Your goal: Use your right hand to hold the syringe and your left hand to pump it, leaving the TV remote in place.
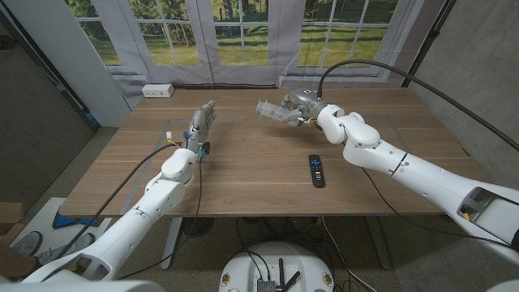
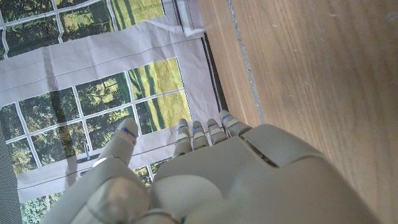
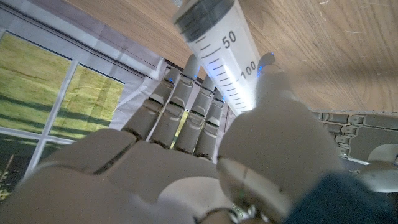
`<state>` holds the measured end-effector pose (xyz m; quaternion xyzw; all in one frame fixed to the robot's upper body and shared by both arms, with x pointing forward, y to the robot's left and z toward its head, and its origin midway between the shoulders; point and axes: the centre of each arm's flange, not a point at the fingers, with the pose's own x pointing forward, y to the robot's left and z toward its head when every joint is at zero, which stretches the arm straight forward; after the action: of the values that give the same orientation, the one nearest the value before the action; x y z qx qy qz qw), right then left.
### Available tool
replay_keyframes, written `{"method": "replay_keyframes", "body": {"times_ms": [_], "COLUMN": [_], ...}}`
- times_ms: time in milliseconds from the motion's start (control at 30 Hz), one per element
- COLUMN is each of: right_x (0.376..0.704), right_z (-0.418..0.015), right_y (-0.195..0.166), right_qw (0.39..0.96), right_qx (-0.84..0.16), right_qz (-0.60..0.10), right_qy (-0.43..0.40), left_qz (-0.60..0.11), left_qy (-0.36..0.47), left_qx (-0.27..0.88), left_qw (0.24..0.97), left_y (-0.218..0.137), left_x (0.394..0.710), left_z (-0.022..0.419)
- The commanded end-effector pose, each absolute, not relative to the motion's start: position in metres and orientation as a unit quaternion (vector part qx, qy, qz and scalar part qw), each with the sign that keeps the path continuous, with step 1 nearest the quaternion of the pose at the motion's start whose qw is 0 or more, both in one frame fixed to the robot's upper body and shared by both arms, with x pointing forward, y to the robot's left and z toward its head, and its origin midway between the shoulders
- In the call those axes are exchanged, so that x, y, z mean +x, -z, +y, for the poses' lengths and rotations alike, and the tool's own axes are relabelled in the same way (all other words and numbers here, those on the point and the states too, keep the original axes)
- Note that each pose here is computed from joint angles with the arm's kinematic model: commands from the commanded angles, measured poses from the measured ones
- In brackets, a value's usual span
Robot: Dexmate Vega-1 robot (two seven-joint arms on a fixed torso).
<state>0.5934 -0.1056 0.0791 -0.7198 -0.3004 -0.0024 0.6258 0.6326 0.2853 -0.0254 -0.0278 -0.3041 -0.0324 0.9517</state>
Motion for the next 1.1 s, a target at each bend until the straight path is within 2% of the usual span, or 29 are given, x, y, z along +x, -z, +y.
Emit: {"method": "replay_keyframes", "body": {"times_ms": [33, 533, 1100], "right_x": [0.595, 0.602, 0.615], "right_z": [-0.081, -0.056, -0.039], "right_y": [-0.073, -0.051, -0.023], "right_qw": [0.582, 0.542, 0.527], "right_qx": [-0.757, -0.794, -0.805], "right_qz": [-0.296, -0.275, -0.269], "right_qy": [-0.013, -0.017, -0.025], "left_qz": [-0.305, -0.292, -0.289], "left_qy": [0.040, 0.045, 0.055], "left_qx": [-0.030, -0.030, -0.033], "left_qw": [0.951, 0.955, 0.955], "left_y": [0.035, 0.044, 0.046], "left_x": [0.635, 0.640, 0.643], "left_z": [0.293, 0.302, 0.304]}}
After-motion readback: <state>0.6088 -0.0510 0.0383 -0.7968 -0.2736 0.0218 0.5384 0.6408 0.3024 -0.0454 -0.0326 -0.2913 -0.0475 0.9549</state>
